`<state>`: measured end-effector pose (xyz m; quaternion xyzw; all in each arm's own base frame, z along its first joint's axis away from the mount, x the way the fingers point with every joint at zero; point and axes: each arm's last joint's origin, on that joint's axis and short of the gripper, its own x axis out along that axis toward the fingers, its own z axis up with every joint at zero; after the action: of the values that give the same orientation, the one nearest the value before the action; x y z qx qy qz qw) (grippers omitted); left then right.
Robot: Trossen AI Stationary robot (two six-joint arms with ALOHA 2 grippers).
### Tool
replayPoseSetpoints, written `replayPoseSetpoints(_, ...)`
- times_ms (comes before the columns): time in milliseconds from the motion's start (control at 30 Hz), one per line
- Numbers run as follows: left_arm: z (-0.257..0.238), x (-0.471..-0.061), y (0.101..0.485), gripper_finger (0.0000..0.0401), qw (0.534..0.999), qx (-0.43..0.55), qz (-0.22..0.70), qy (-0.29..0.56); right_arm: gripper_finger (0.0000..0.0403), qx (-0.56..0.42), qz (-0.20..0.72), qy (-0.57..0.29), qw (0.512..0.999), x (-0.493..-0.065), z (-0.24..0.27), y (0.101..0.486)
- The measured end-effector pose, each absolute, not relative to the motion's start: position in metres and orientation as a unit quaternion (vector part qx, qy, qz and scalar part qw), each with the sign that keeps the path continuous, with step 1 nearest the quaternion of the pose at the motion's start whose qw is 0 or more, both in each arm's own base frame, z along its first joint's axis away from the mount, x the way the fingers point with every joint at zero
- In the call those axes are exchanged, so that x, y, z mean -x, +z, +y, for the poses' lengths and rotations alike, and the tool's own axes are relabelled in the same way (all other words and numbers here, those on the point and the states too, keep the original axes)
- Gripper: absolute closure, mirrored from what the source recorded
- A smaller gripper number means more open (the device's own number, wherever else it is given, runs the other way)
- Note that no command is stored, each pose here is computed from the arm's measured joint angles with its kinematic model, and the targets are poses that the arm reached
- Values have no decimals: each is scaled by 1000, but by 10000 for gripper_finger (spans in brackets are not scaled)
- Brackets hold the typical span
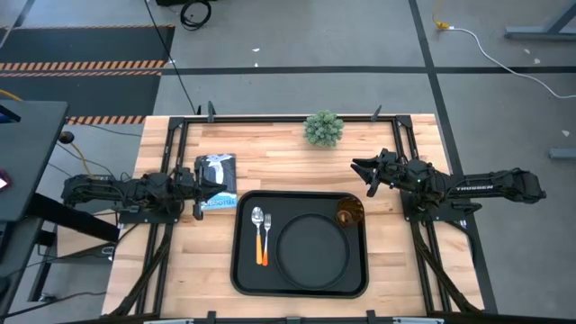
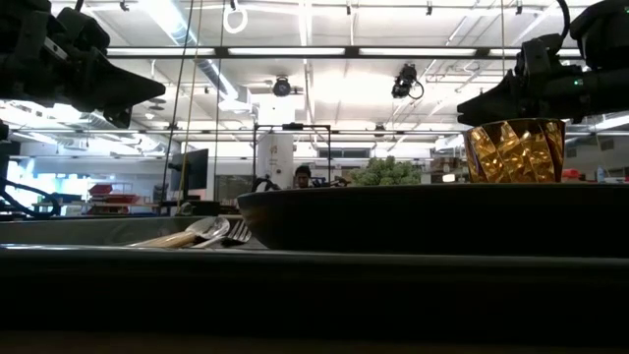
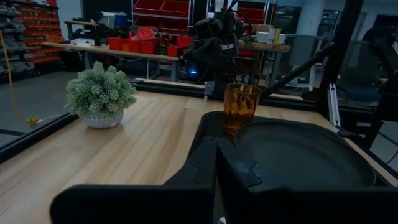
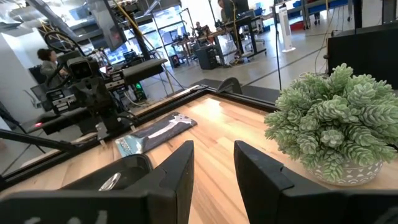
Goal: Pick and place plate/cup/fork/spoon on tray
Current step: Return to Home Position
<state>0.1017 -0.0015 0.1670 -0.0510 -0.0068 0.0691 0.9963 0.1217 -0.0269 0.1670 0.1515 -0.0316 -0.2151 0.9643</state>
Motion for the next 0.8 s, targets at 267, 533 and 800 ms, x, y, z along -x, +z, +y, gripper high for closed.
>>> replayPoseSetpoints(267, -2, -102, 167, 384, 996, 51, -7, 69, 282, -151, -32, -215, 964, -122, -27, 167)
replayPoseSetpoints(533, -2, -102, 167, 384, 996, 51, -7, 69, 282, -151, -32, -215, 964, -122, -27, 167)
replayPoseSetpoints(800, -2, -102, 167, 381, 996, 51, -7, 69, 282, -151, -31, -215, 964, -122, -27, 167)
